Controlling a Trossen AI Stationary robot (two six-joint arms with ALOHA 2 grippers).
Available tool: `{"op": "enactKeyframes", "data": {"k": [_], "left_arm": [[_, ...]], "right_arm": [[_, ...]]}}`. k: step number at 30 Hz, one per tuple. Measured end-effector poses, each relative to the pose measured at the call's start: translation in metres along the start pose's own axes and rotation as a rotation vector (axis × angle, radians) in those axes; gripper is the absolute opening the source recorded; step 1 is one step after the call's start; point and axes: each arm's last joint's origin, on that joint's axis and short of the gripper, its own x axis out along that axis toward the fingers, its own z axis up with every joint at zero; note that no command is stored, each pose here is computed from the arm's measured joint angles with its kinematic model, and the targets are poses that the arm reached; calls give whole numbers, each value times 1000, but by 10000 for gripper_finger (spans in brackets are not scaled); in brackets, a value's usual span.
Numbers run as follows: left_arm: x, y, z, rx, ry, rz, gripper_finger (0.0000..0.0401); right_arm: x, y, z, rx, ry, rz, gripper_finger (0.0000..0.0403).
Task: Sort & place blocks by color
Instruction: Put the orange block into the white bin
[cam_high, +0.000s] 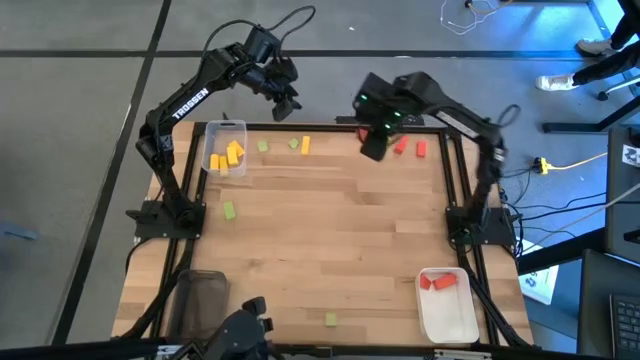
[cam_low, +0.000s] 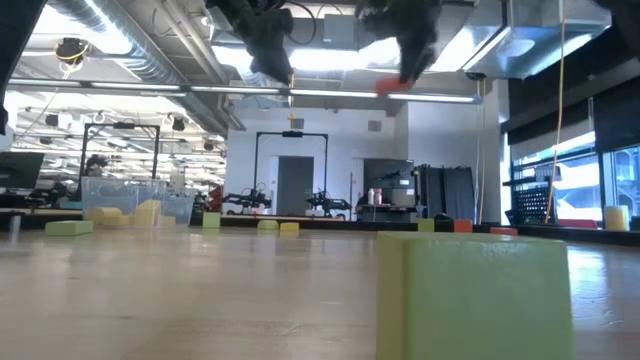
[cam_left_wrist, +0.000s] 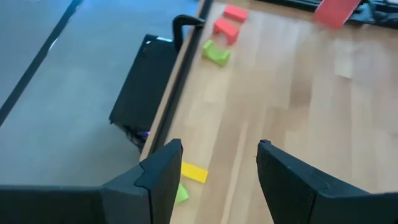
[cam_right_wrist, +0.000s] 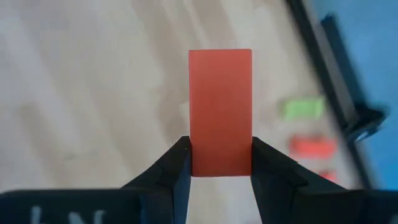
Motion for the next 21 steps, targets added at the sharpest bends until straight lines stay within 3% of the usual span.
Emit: {"op": "enactKeyframes", "data": {"k": [6, 11, 15, 21], "left_arm": [[0, -2, 1, 42, -16, -44, 195], [1, -8, 2, 201, -63, -167, 195], [0, -12, 2, 254, -121, -283, 195], [-2, -18, -2, 317, -158, -422, 195]], "right_arm": [[-22, 35, -65, 220, 44, 136, 128], [-30, 62, -117, 412, 136, 237, 128], [-26, 80, -152, 547, 279, 314, 128], [-4, 105, -192, 685, 633, 351, 128]]}}
